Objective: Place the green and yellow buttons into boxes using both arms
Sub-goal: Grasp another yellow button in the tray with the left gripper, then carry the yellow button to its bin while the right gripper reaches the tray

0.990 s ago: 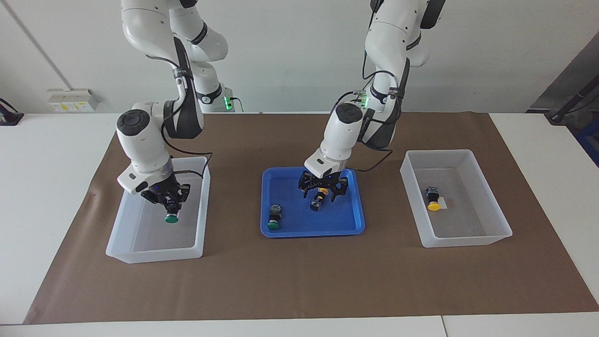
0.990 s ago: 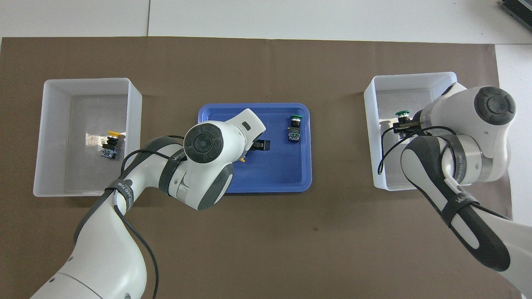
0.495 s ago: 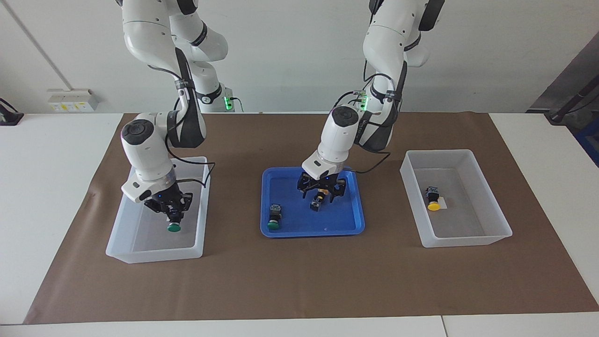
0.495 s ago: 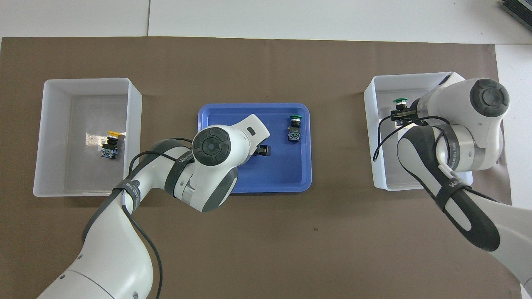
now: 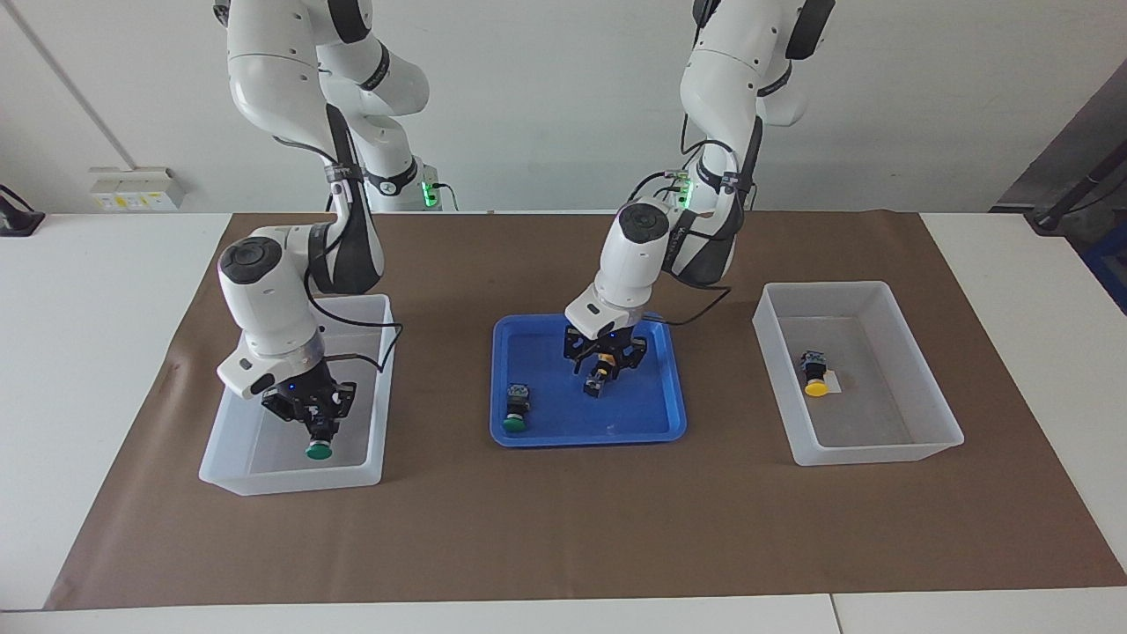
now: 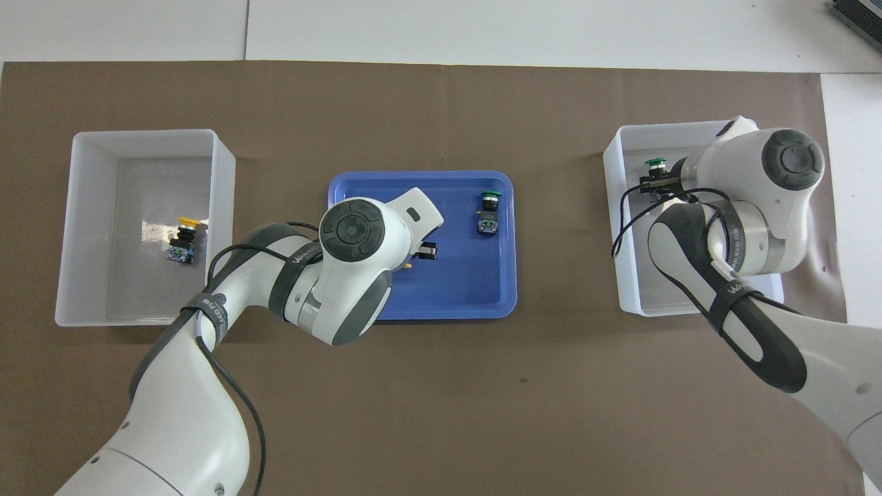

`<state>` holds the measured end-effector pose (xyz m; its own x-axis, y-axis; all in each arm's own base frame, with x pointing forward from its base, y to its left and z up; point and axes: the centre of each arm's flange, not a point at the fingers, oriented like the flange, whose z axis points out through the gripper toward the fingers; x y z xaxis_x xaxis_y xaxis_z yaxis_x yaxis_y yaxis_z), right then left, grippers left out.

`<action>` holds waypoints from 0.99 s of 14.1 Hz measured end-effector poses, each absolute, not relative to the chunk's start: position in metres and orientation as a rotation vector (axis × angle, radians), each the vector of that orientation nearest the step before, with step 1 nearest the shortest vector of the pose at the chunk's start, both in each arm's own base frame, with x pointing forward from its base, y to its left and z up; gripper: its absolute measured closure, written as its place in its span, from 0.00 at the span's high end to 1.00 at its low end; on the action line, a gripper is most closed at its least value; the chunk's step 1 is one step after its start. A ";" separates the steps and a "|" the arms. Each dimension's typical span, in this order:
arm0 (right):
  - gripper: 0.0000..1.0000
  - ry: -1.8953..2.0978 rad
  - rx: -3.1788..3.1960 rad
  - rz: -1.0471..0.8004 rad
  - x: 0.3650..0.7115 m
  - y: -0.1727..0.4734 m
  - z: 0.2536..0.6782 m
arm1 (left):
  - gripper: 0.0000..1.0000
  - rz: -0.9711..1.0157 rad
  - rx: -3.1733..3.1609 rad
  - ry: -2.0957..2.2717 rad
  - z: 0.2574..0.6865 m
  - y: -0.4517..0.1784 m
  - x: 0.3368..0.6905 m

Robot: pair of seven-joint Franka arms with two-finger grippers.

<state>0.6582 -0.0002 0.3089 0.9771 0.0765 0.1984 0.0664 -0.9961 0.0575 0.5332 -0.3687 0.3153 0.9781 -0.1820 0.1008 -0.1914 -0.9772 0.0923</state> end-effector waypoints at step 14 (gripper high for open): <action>1.00 -0.002 3.110 0.480 0.642 0.123 0.438 | 0.33 0.059 3.100 0.232 0.465 -0.118 0.606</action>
